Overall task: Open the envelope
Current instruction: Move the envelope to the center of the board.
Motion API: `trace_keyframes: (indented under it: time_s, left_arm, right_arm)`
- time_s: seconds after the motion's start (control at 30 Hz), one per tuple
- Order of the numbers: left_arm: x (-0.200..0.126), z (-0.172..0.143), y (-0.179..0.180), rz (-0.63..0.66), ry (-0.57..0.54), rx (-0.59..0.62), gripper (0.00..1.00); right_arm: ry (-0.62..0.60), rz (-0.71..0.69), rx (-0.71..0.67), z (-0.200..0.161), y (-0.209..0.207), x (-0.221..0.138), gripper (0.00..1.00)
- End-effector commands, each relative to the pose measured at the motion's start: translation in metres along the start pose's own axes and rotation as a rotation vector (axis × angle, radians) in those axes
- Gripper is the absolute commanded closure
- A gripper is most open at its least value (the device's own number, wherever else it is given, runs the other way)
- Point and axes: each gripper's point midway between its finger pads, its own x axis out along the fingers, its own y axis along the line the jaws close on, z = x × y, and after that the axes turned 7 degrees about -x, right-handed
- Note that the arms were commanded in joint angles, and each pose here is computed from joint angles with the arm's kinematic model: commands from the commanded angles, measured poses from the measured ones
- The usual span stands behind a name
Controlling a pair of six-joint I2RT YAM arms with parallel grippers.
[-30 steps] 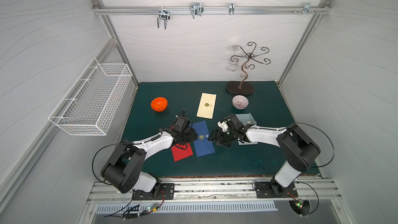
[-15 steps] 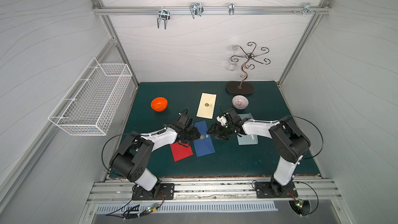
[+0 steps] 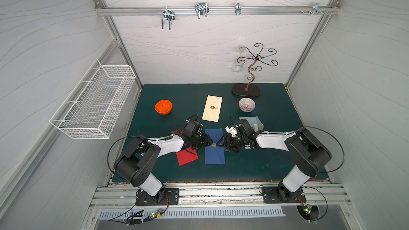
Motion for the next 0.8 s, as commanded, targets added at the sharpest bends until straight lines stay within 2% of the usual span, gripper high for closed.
trace_keyframes:
  time_s: [0.0, 0.2, 0.47, 0.77]
  left_arm:
    - [0.003, -0.037, 0.003, 0.019, 0.107, -0.006, 0.38]
    - [-0.016, -0.037, 0.009, 0.047, 0.03, -0.012, 0.37]
    - [-0.042, -0.02, -0.004, -0.003, -0.119, 0.008, 0.37]
    - [-0.06, -0.013, -0.002, -0.047, -0.242, 0.045, 0.38]
  right_arm:
    - [0.035, -0.057, 0.082, -0.034, -0.021, -0.006, 0.2]
    - [-0.041, -0.15, 0.074, -0.045, -0.031, -0.034, 0.19]
    - [-0.286, -0.215, 0.046, -0.021, -0.025, -0.072, 0.16]
    - [-0.284, -0.196, 0.073, -0.016, -0.02, -0.068, 0.16]
